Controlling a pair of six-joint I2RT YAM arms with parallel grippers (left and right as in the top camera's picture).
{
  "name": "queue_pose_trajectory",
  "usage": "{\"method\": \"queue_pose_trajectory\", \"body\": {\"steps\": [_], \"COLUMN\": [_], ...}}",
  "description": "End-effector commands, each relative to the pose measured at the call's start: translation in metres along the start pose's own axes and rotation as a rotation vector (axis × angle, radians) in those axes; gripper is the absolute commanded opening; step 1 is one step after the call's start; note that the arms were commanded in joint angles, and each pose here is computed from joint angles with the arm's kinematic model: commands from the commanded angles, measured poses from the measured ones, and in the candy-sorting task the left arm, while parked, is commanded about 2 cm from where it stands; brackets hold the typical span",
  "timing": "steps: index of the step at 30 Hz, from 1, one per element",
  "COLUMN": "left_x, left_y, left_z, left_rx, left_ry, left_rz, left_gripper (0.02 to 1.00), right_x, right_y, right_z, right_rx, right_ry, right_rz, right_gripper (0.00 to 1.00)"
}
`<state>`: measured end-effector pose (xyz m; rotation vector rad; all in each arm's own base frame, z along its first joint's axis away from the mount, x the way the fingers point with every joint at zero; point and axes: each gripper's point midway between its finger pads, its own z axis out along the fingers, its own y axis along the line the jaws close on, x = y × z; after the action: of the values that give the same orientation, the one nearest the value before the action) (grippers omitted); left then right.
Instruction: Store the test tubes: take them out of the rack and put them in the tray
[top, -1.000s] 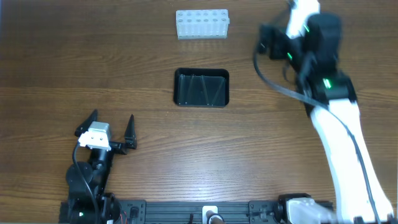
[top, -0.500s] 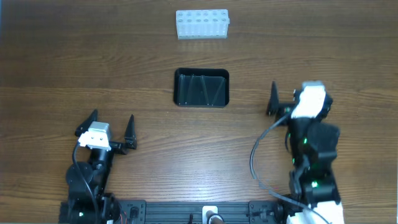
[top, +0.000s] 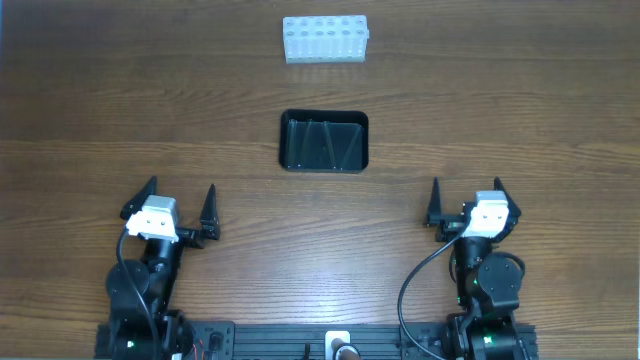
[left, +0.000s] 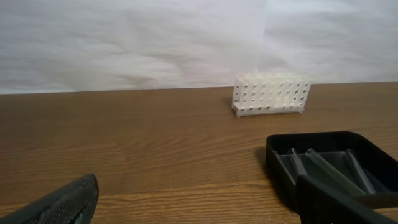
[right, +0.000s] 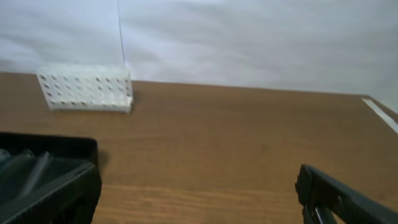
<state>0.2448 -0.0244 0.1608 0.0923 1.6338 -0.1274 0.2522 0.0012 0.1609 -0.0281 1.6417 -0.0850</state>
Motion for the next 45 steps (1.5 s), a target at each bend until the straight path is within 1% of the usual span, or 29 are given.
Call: {"method": "queue_pose_trajectory", "body": {"steps": [1, 6, 11, 45], "left_x": [0.001, 0.001, 0.001, 0.001], "left_y": [-0.001, -0.001, -0.001, -0.001], "left_z": [0.000, 0.000, 0.000, 0.000], "left_rx": [0.011, 0.011, 0.011, 0.011], "left_ry": [-0.002, -0.002, -0.002, -0.002], "left_rz": [0.014, 0.014, 0.014, 0.014], "left_gripper": [1.000, 1.000, 0.998, 1.000], "right_x": [-0.009, 0.000, 0.001, 0.001], "right_y": [-0.010, -0.020, -0.023, -0.023], "right_z": [-0.006, -0.007, -0.007, -0.007], "right_rx": [0.048, 0.107, 0.121, 0.122], "right_ry": [-0.052, -0.012, -0.011, -0.010], "right_rz": [0.003, -0.001, -0.001, -0.001], "right_gripper": [0.991, 0.993, 0.991, 0.993]}}
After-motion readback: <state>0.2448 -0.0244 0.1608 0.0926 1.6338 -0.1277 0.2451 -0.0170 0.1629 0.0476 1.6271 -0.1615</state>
